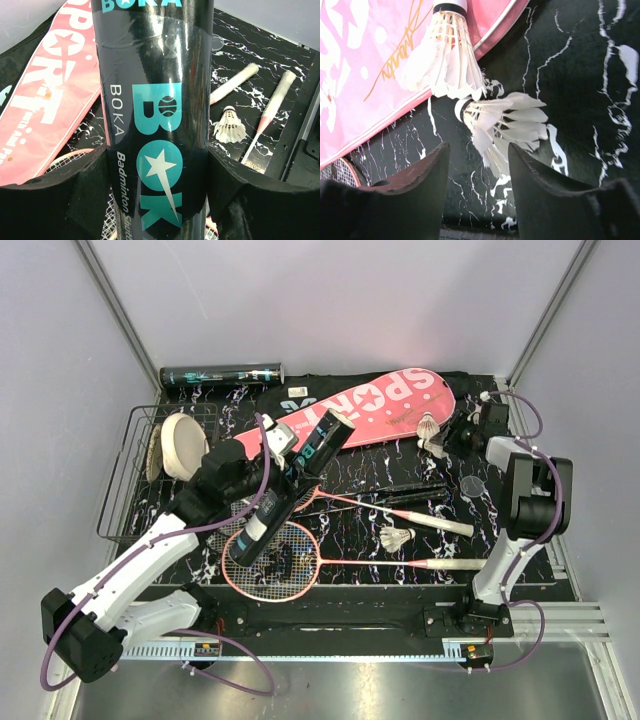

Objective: Pack up the badminton gear
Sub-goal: Pick up the shuttlecock at the center of the board, then place the shuttlecock at the shuttle tube.

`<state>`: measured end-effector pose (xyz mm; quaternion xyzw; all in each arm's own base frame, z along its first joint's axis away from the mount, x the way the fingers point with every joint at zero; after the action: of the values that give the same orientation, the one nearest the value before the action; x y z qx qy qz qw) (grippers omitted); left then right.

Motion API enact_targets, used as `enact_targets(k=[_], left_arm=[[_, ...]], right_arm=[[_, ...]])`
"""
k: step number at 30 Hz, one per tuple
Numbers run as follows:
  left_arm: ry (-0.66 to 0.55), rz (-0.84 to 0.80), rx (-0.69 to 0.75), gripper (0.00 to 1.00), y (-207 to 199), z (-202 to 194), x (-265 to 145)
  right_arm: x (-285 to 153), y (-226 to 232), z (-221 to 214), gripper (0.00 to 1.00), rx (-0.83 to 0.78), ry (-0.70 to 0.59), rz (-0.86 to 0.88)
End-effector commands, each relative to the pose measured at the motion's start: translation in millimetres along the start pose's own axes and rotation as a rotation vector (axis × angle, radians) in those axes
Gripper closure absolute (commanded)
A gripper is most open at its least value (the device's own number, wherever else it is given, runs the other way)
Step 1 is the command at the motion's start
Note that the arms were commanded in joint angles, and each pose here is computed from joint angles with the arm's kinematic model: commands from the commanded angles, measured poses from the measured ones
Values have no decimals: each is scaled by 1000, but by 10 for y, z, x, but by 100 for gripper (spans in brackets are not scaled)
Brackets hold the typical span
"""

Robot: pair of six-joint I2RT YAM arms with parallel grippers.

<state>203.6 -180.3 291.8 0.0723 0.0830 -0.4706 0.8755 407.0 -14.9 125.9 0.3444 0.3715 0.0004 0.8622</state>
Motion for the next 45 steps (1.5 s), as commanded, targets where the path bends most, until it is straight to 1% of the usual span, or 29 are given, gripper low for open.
enact_targets(k=[1,2,3,5,6,7,9,10,11,12,13,14,15,16,18,19,20,21,23,24,26,27,29,32,40,43,44,45], left_arm=[[-95,-9,41,100,6,196,-8],[-89,-10,41,100,11,178,-1],[-88,-11,47,100,13,176,11],[-81,-13,50,100,24,169,32],[-67,-23,60,100,27,139,58],[-58,-28,73,100,33,125,73],[-33,-38,124,100,62,69,107],[-21,-41,148,100,73,50,125],[-4,-45,170,100,85,33,132],[11,-63,213,100,102,-15,162],[14,-83,242,100,101,-32,173],[22,-97,269,100,98,-69,179],[21,-121,305,100,92,-105,178],[19,-127,326,100,94,-120,171],[13,-163,388,100,60,-167,121],[9,-178,408,100,39,-189,94],[-3,-186,440,100,31,-190,69],[-27,-201,461,100,3,-167,26],[-29,-225,478,100,-27,-203,-7],[-31,-225,482,100,-30,-193,-22],[-24,-233,482,100,-40,-181,-36],[-23,-238,480,100,-46,-180,-43],[-42,-261,487,100,-82,-155,-70],[-45,-261,491,100,-107,-160,-78],[-52,-270,506,100,-136,-165,-101],[-55,-282,507,100,-153,-164,-89],[-56,-283,507,100,-156,-163,-92],[-55,-284,507,100,-155,-166,-89]], right_arm=[[137,144,171,48,-55,-15,162],[145,143,171,55,-54,-14,164],[149,144,170,69,-51,-13,167],[107,159,215,78,-70,-52,151],[75,177,263,100,-74,-78,132],[-61,195,288,100,-65,-89,47],[-320,343,267,100,-59,-111,-41],[-640,565,187,100,-89,-158,-119],[-792,677,119,100,-110,-173,-141],[-950,746,-10,100,-118,-130,-149],[-1210,879,-32,100,-139,-143,-108],[-1311,1069,-194,100,-179,-97,-66],[-1461,1160,-323,100,-196,-29,-19],[-1708,1277,-391,100,-249,-36,55],[-1976,1391,-520,100,-305,-21,176],[-2249,1503,-587,100,-350,-9,312],[-2386,1558,-619,100,-371,-1,371],[-2560,1646,-676,100,-393,46,472],[-2763,1716,-737,100,-422,72,556],[-2876,1767,-782,100,-435,122,623],[-2969,1800,-821,100,-449,147,668],[-3036,1822,-866,100,-459,190,704],[-3026,1845,-887,100,-475,222,714],[-3050,1945,-960,100,-498,272,776],[-2903,2110,-1143,100,-520,366,798],[-2810,2213,-1252,100,-528,424,809],[-2793,2250,-1304,96,-535,453,822],[-2765,2297,-1321,84,-513,478,846]])
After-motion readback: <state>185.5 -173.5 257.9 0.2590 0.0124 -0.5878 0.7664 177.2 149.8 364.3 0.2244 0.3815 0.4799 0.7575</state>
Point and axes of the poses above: each gripper's point midway between its finger pads, its own x axis out along the fingers, its own y axis along the line the jaws close on, z = x × y, the point moved 9 cm from there along -x, back along the fingers, and after that the axes turned 6 degrees about x, right-handed, at the moved point
